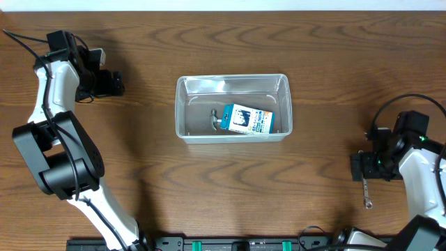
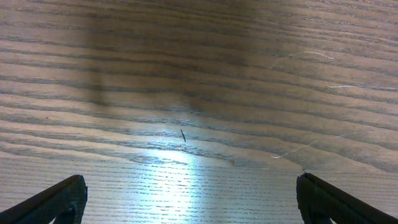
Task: Pack container
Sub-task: 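Position the right gripper above the silver combination wrench, then lower the right gripper onto the wrench's upper shaft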
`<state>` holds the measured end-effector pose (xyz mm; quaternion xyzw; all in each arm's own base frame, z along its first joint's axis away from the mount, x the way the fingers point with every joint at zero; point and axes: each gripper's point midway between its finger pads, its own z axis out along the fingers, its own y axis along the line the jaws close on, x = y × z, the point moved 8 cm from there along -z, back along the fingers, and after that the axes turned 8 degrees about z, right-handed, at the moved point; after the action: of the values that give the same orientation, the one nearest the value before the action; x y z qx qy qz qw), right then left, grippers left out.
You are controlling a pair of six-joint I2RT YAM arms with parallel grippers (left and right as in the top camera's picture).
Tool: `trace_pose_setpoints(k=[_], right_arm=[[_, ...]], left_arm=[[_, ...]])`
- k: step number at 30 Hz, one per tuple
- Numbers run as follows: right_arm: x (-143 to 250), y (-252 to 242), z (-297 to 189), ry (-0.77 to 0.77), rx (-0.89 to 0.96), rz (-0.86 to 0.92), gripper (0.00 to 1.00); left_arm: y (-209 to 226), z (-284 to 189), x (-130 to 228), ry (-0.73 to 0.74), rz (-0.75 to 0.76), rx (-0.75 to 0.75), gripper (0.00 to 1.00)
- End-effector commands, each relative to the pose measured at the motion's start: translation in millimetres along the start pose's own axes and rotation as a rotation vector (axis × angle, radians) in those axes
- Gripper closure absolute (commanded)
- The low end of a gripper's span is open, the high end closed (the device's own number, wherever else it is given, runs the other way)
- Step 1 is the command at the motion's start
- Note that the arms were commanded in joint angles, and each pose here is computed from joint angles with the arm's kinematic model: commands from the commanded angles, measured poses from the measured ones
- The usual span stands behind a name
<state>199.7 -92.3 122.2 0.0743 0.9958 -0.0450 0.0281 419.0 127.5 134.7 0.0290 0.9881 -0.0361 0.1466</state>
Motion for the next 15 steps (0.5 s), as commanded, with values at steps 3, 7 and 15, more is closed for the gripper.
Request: trace_pose_setpoints(k=[3, 7, 15], right_arm=[[0.3, 1.6, 4.7, 0.013, -0.036, -0.060, 0.01], [-0.4, 4.4, 5.1, 0.005, -0.068, -0.104, 0.01], [-2.1, 4.2, 7.9, 0.004, -0.070, -0.126, 0.01]], left_arm=[[0.5, 2.8, 1.8, 0.011, 0.005, -0.005, 0.02], [0.5, 2.8, 1.8, 0.011, 0.005, -0.005, 0.02], [0.5, 2.8, 1.8, 0.011, 0.005, -0.005, 0.02]])
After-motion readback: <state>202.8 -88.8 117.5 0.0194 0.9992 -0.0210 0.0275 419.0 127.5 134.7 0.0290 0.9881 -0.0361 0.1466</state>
